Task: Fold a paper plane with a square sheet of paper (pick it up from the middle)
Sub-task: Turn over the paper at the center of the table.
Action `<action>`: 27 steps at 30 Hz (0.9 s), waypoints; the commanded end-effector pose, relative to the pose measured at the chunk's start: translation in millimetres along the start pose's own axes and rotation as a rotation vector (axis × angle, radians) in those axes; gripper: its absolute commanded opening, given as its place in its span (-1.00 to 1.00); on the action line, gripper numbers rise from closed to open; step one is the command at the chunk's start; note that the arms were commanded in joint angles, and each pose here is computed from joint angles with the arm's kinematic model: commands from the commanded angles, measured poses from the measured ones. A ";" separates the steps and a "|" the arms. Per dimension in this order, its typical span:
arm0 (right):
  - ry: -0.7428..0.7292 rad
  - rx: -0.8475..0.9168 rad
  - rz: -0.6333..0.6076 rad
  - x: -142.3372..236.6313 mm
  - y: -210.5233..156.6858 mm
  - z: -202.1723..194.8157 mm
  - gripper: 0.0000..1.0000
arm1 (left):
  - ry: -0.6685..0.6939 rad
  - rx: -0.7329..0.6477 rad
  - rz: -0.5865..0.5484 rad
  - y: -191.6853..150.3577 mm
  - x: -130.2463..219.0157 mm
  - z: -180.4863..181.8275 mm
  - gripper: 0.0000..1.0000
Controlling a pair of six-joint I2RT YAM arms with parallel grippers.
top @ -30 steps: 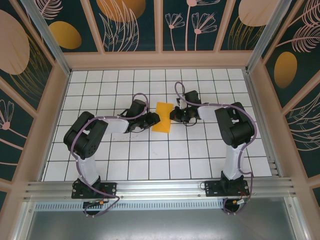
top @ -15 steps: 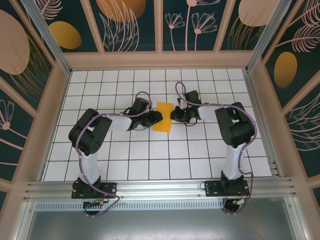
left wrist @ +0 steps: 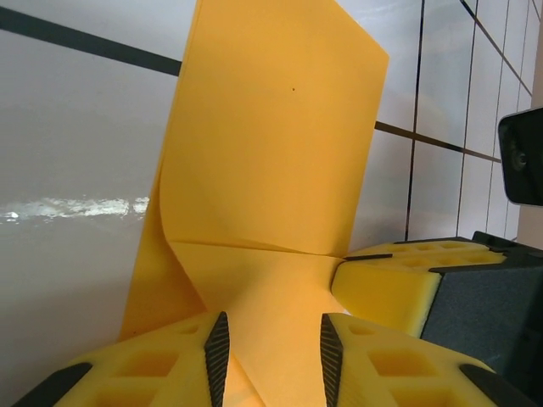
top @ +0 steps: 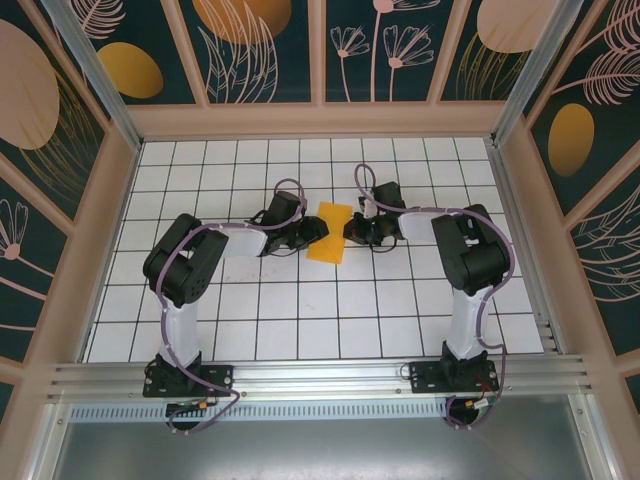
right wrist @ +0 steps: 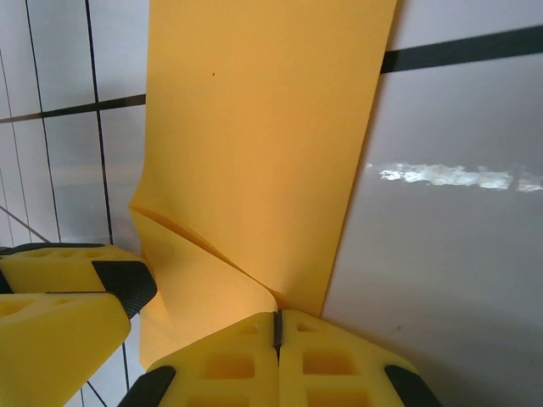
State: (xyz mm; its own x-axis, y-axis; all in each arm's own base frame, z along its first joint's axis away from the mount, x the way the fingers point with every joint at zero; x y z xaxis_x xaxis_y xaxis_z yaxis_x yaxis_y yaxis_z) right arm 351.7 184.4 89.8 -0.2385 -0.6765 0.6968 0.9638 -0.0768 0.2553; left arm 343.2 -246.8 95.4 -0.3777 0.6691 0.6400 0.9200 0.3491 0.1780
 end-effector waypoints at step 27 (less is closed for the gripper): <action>-0.030 -0.047 -0.009 0.6 -6.7 -15.9 -0.95 | 0.028 0.003 0.003 5.3 -1.6 -1.3 -0.14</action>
State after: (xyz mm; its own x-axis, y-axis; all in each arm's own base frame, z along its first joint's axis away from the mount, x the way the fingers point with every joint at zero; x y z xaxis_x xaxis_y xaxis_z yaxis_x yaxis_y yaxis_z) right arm 351.9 182.2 87.9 -0.2522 -0.6856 0.6829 0.9603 -0.0905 0.2638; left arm 350.6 -252.3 96.6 -0.3659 0.6744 0.6413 0.9253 0.3376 0.1729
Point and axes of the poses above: each hand's point on the last joint's axis, 136 mm out from that joint toward the fingers, its own x axis back along the fingers, its own z axis along the line the jaws close on, y = z × x, the point moved 10 cm from there along x, back along the fingers, and after that the axes turned 3 degrees about x, right-handed, at the moved point
